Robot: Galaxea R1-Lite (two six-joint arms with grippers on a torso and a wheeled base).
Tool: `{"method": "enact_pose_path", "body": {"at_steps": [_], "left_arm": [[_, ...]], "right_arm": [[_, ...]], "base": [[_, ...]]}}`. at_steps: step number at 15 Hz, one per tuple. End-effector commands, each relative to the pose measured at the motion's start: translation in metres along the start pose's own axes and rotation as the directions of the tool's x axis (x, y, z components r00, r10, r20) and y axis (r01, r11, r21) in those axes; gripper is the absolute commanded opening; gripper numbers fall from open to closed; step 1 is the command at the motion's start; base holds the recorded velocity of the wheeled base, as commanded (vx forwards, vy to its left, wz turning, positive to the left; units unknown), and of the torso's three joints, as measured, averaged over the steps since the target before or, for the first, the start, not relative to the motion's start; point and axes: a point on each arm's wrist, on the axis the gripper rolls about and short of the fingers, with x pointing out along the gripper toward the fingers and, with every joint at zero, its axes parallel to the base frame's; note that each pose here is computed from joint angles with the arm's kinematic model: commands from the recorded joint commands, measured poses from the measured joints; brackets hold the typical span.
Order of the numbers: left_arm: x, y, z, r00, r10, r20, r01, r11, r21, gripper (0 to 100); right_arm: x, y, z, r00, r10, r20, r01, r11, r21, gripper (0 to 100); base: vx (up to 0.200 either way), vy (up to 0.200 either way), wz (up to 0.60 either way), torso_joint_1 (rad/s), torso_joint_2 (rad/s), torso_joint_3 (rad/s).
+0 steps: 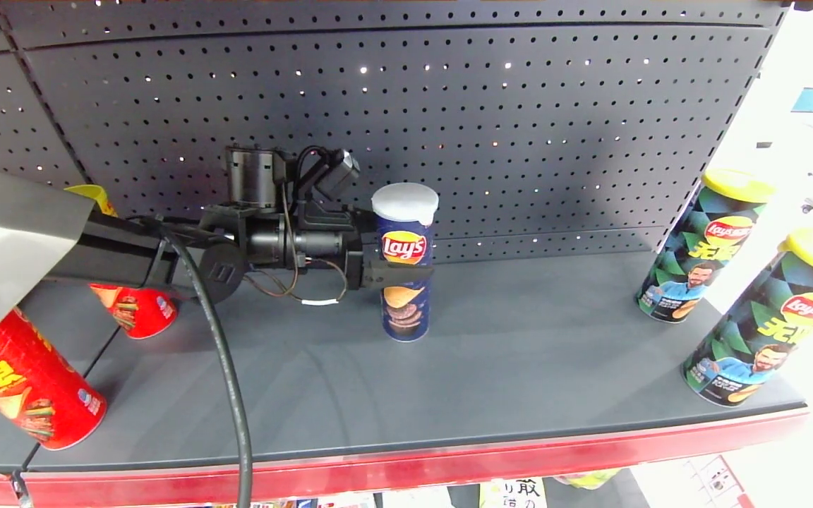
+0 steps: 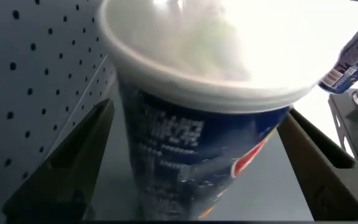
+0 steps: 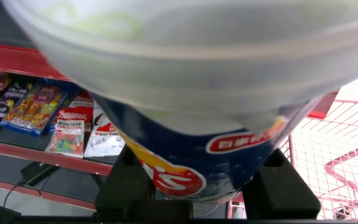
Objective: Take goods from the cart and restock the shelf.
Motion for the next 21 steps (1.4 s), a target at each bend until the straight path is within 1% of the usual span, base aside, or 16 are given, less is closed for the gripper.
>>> {"method": "enact_pose_path", "body": {"at_steps": [1, 2, 3, 8, 9, 10, 13, 16, 20, 21], "left_arm": [[0.004, 0.000, -0.001, 1.000, -0.008, 0.001, 0.008, 1.000, 0.002, 100], [0.006, 0.001, -0.001, 1.000, -0.010, 0.002, 0.010, 1.000, 0.000, 100], [0.007, 0.002, 0.000, 1.000, -0.011, 0.003, 0.011, 1.000, 0.000, 0], [0.005, -0.001, -0.001, 1.000, -0.012, 0.000, 0.012, 1.000, -0.007, 0], [0.005, -0.002, -0.001, 1.000, -0.013, -0.002, 0.013, 1.000, -0.009, 0], [0.002, -0.007, -0.001, 1.000, -0.015, -0.007, 0.015, 1.000, -0.017, 0], [-0.018, -0.032, 0.000, 0.999, -0.019, -0.026, 0.017, 0.999, -0.046, 0], [-0.036, -0.059, 0.009, 0.999, -0.020, -0.026, 0.019, 0.999, -0.048, 0], [-0.043, -0.074, 0.007, 0.999, -0.031, -0.036, 0.028, 0.998, -0.060, 0], [-0.046, -0.081, 0.004, 0.998, -0.038, -0.045, 0.035, 0.997, -0.074, 0]], "right_arm": [[0.000, 0.000, 0.000, 1.000, 0.001, -0.002, -0.001, 1.000, 0.000, 0], [0.000, 0.000, 0.000, 1.000, 0.001, -0.002, -0.001, 1.000, 0.000, 0], [0.000, 0.000, 0.000, 1.000, -0.001, -0.002, 0.001, 1.000, 0.000, 0], [0.000, 0.000, 0.000, 1.000, -0.001, -0.002, 0.001, 1.000, 0.000, 0], [0.000, 0.000, 0.000, 1.000, -0.001, -0.002, 0.001, 1.000, -0.002, 0], [0.000, 0.000, 0.000, 1.000, -0.001, -0.002, 0.001, 1.000, 0.000, 0], [0.000, 0.000, 0.000, 1.000, 0.001, -0.002, -0.001, 1.000, -0.003, 0], [0.000, 0.000, 0.000, 1.000, 0.001, -0.002, -0.001, 1.000, -0.005, 0], [0.000, 0.000, 0.000, 1.000, 0.002, -0.002, -0.002, 1.000, -0.005, 0], [0.000, 0.000, 0.000, 1.000, 0.002, -0.002, -0.002, 1.000, -0.006, 0]], "base": [[0.000, 0.000, 0.00, 0.000, 0.00, 0.000], [0.000, 0.000, 0.00, 0.000, 0.00, 0.000], [0.000, 0.000, 0.00, 0.000, 0.00, 0.000], [0.000, 0.000, 0.00, 0.000, 0.00, 0.000], [0.000, 0.000, 0.00, 0.000, 0.00, 0.000], [0.000, 0.000, 0.00, 0.000, 0.00, 0.000], [0.000, 0.000, 0.00, 0.000, 0.00, 0.000], [0.000, 0.000, 0.00, 0.000, 0.00, 0.000], [0.000, 0.000, 0.00, 0.000, 0.00, 0.000], [0.000, 0.000, 0.00, 0.000, 0.00, 0.000]]}}
